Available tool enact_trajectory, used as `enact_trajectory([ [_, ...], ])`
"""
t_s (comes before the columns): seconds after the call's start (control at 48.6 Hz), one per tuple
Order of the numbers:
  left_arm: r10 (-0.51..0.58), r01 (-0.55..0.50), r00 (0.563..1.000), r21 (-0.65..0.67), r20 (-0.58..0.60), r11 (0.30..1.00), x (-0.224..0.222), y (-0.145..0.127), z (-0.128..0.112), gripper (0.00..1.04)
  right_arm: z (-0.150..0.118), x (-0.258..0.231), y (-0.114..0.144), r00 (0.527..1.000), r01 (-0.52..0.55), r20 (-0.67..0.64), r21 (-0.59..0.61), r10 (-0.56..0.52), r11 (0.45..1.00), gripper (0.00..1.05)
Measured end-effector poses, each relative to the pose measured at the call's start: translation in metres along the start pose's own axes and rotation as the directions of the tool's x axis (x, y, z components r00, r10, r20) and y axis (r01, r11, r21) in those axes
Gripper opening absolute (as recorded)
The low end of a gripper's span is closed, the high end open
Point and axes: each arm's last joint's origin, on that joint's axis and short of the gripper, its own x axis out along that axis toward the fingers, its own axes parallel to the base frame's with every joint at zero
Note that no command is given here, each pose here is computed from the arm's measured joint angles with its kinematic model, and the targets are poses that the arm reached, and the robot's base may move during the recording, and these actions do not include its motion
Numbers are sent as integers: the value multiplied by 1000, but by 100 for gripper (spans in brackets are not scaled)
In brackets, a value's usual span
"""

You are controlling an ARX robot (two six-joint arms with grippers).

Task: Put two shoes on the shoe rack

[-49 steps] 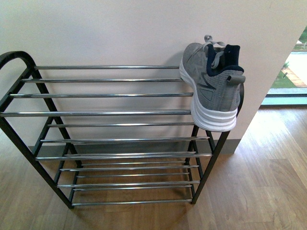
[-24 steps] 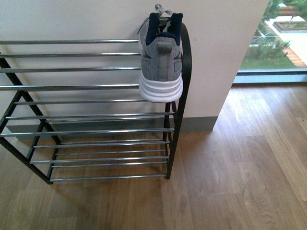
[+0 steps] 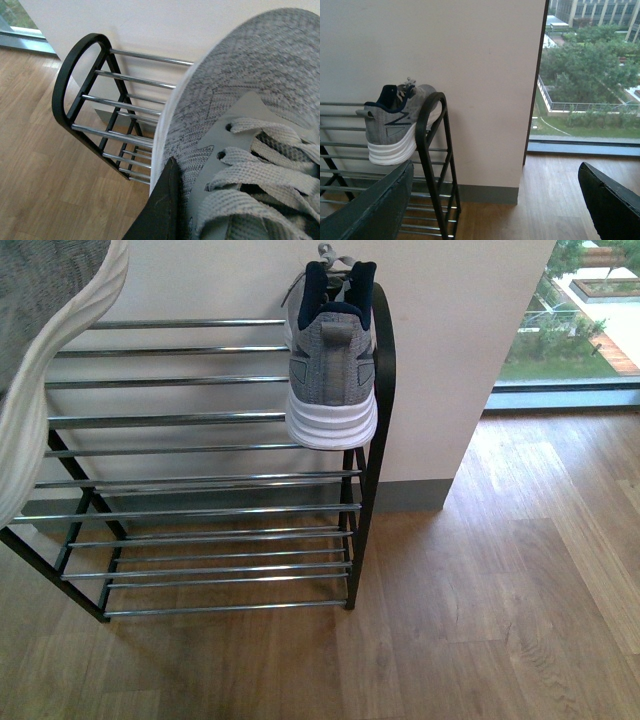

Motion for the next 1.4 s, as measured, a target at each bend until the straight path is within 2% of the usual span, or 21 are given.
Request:
enact_trajectory([
  [0.206, -29, 28, 997, -15, -72, 999, 47, -29, 15, 3, 0, 0, 0, 1000, 0, 0, 0, 0, 1000, 95],
  [0.494, -95, 76, 976, -103, -195, 992, 116, -79, 8, 3, 0, 0, 0, 1000, 0, 0, 0, 0, 1000, 95],
  [0.576, -142, 110, 964, -151, -223, 982, 135, -97, 5, 3, 0, 0, 0, 1000, 0, 0, 0, 0, 1000, 95],
  [0.638, -172, 130, 955, -180, -243, 975, 145, -110, 3, 3, 0, 0, 0, 1000, 0, 0, 0, 0, 1000, 95],
  [0.782, -170, 124, 950, -185, -261, 975, 157, -128, -1, 3, 0, 0, 0, 1000, 0, 0, 0, 0, 1000, 95],
  [1.008, -167, 119, 951, -193, -260, 974, 174, -137, 3, 3, 0, 0, 0, 1000, 0, 0, 0, 0, 1000, 95],
  [1.399, -153, 105, 954, -188, -259, 977, 180, -133, 4, 3, 0, 0, 0, 1000, 0, 0, 0, 0, 1000, 95],
])
